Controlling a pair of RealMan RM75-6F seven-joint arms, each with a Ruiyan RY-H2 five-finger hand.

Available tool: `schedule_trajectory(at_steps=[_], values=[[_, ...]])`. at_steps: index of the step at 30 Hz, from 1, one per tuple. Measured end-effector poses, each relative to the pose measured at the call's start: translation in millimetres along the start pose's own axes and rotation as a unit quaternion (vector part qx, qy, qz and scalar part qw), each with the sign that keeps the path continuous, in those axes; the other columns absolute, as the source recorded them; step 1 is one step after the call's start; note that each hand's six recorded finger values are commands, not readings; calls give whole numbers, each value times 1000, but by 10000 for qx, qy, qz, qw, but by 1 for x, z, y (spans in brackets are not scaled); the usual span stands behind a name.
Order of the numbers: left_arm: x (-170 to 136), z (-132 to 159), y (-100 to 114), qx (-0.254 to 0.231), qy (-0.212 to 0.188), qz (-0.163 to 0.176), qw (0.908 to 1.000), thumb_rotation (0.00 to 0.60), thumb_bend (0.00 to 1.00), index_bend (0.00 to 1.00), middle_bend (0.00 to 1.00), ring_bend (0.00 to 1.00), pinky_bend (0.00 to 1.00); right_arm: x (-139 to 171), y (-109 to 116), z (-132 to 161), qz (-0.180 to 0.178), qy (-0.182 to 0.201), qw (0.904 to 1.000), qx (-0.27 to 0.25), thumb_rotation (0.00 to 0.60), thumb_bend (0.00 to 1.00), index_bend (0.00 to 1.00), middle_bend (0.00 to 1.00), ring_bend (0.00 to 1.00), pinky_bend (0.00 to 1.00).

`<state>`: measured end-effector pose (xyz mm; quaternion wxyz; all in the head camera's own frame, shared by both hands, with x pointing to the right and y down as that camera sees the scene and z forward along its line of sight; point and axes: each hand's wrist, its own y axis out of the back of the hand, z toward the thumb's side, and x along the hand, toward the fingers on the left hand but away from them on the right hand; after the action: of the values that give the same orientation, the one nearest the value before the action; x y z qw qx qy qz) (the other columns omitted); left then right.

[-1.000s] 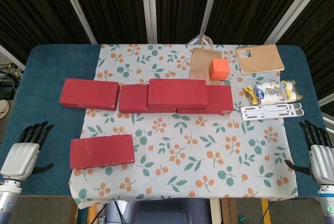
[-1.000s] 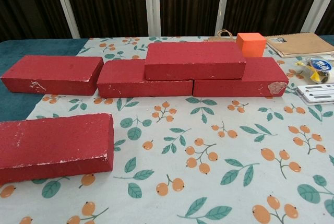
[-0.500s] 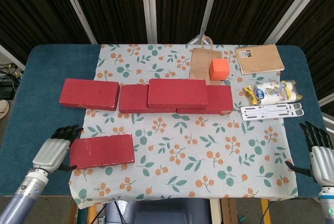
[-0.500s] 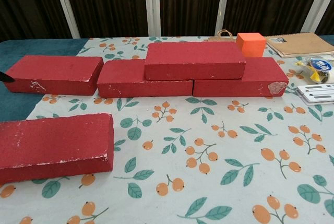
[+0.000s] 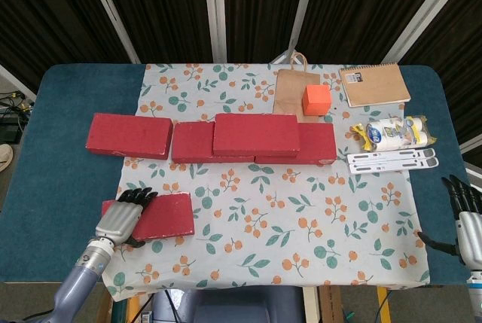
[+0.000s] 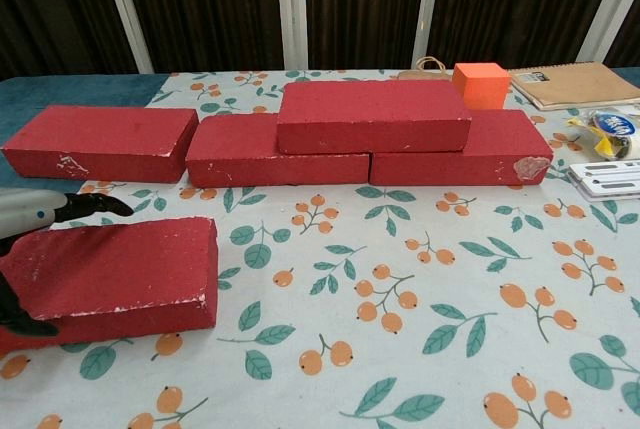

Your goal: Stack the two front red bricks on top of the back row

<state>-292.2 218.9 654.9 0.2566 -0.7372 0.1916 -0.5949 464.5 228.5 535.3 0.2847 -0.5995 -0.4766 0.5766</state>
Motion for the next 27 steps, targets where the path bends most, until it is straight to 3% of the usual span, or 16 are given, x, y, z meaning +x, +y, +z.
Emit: schedule_trajectory(at_steps=[9, 17, 27], values=[[7, 8, -7, 116, -29, 71, 9999, 600, 0, 0, 10, 0, 53, 0, 5, -5, -68, -82, 9999, -34, 600, 0, 0, 31, 0, 0], [4, 5, 1, 311, 122, 273, 9991, 600, 0, 0, 126, 75, 154, 1, 7, -7, -116, -123, 9998, -52, 600, 0, 0, 32, 0, 0], [9, 1, -2, 558, 304, 60, 9980, 600, 0, 33, 165, 83, 160, -2, 6, -9, -59, -194, 9998, -51, 600, 0, 0, 32, 0, 0]])
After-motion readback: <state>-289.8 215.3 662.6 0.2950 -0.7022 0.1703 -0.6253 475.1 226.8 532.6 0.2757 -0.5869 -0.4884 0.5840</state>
